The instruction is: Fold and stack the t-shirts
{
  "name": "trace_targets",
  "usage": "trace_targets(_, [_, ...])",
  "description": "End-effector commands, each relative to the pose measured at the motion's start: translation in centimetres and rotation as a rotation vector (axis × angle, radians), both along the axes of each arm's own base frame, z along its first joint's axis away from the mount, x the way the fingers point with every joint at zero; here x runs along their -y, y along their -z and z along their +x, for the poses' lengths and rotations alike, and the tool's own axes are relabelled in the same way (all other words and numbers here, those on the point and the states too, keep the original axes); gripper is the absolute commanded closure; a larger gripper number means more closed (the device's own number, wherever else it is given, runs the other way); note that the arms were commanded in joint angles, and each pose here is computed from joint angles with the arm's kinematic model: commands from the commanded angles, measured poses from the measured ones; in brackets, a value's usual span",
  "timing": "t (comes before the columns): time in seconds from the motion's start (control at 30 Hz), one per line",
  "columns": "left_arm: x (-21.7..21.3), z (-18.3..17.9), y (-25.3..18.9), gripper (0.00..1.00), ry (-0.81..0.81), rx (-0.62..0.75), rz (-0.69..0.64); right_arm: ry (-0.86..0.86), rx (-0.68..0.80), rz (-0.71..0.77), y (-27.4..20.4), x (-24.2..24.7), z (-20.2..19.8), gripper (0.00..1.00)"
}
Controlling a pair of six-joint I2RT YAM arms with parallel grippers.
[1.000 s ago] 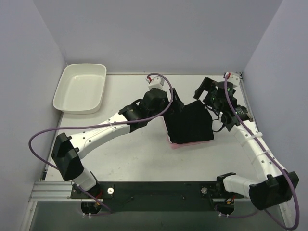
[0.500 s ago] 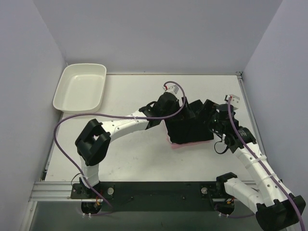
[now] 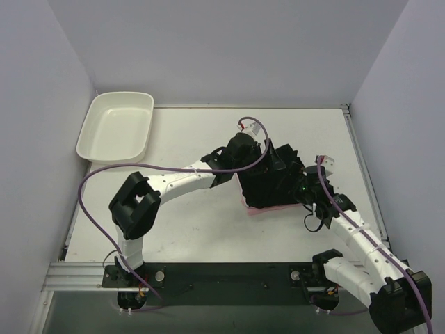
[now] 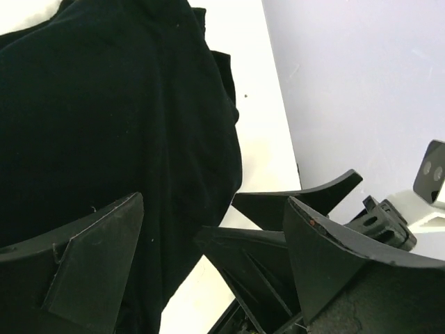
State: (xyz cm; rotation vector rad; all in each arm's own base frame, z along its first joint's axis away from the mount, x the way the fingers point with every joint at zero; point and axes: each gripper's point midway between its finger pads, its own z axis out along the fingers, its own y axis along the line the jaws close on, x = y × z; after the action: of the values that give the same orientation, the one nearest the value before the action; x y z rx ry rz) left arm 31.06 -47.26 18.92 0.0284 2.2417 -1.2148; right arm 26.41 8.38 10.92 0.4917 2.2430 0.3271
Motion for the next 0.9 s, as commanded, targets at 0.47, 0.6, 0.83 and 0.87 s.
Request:
trace_targets(0.47, [-1.1, -0.9, -0.5, 0.10, 0.005, 0.014, -0.034, -0.023, 0.106, 0.055, -0.4, -1.5, 2.3, 0.02])
trace_targets(0.6, [-1.2, -1.0, -0.4, 0.10, 0.009, 0.016, -0.029, -0.036, 0.095, 0.027, 1.8, -1.4, 2.7, 0.02])
trace_targets(0.83, [-1.6, -0.4, -0.1, 0.11, 0.005, 0.014, -0.029, -0.042, 0.056, 0.008, 4.0, -1.5, 2.9, 0.03])
trace_targets(0.87, [-1.6, -0.3, 0.2, 0.11, 0.004, 0.011, -0.024, -0.044, 0.050, 0.008, 4.1, -1.6, 2.9, 0.03])
